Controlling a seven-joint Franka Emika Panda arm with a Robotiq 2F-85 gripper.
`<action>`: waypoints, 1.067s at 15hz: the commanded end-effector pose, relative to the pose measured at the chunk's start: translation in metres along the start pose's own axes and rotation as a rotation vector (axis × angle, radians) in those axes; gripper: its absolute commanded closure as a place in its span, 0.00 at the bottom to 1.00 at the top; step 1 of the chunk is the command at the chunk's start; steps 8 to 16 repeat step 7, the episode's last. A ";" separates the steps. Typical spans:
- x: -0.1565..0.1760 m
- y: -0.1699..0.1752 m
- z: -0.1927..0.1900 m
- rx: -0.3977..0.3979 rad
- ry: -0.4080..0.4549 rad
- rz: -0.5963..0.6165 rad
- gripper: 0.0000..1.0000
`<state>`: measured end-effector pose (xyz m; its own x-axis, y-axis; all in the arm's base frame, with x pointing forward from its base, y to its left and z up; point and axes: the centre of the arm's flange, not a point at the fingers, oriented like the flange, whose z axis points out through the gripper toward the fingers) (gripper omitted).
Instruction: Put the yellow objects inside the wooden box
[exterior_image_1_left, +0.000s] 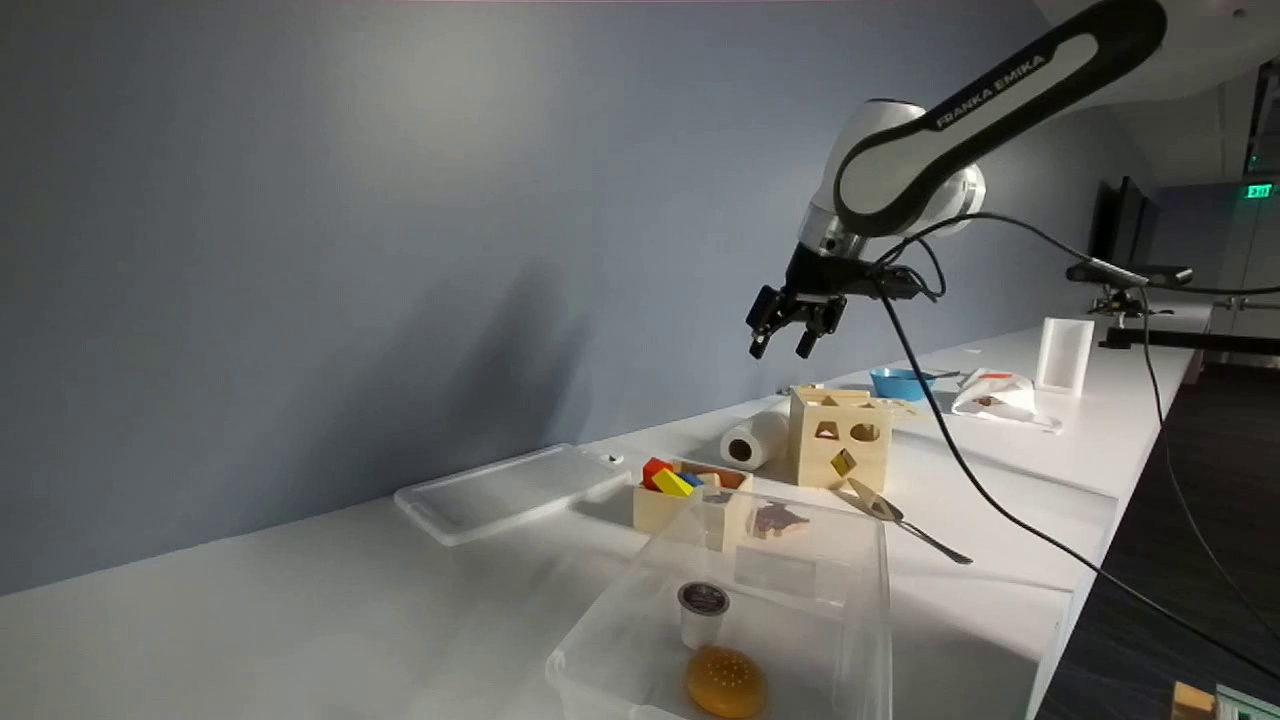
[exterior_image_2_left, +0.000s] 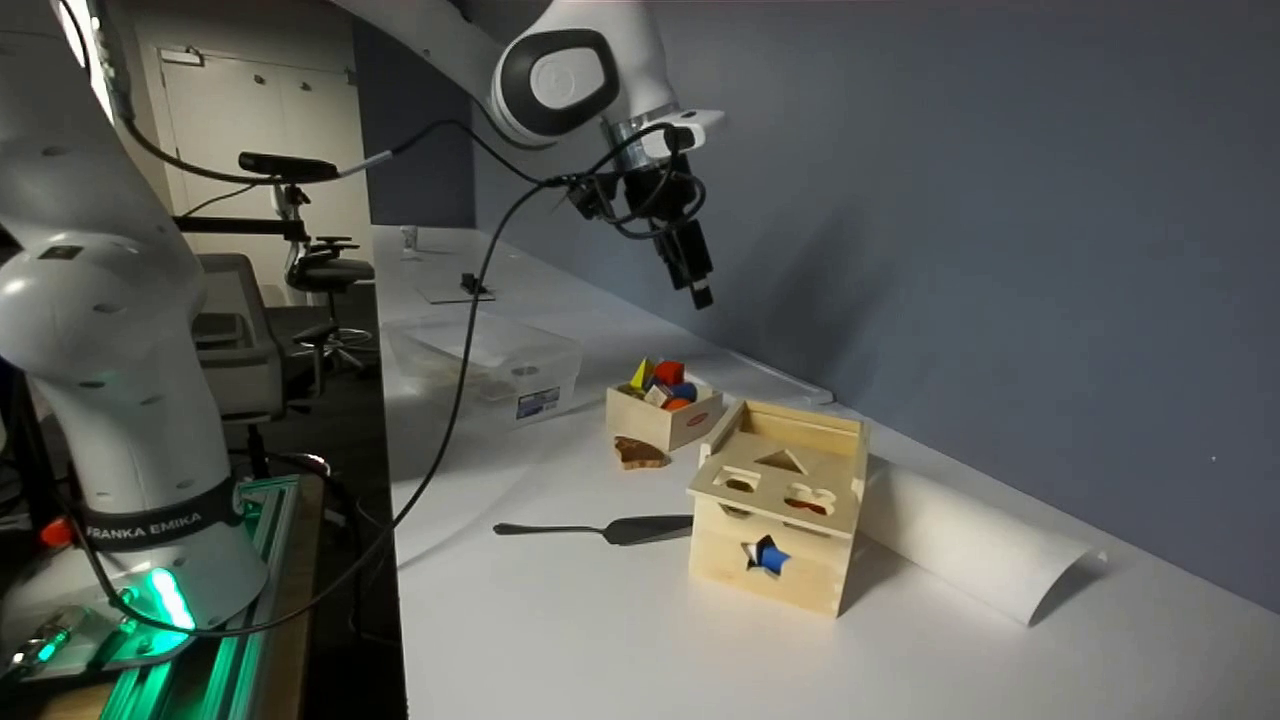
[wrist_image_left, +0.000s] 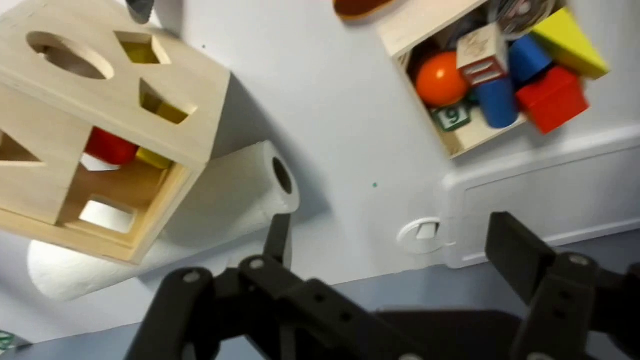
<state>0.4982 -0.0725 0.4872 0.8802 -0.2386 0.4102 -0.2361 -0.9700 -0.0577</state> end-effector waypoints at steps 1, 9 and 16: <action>-0.024 -0.007 -0.020 0.076 -0.101 -0.162 0.00; -0.021 -0.014 -0.014 0.080 -0.122 -0.191 0.00; -0.021 -0.014 -0.014 0.080 -0.122 -0.191 0.00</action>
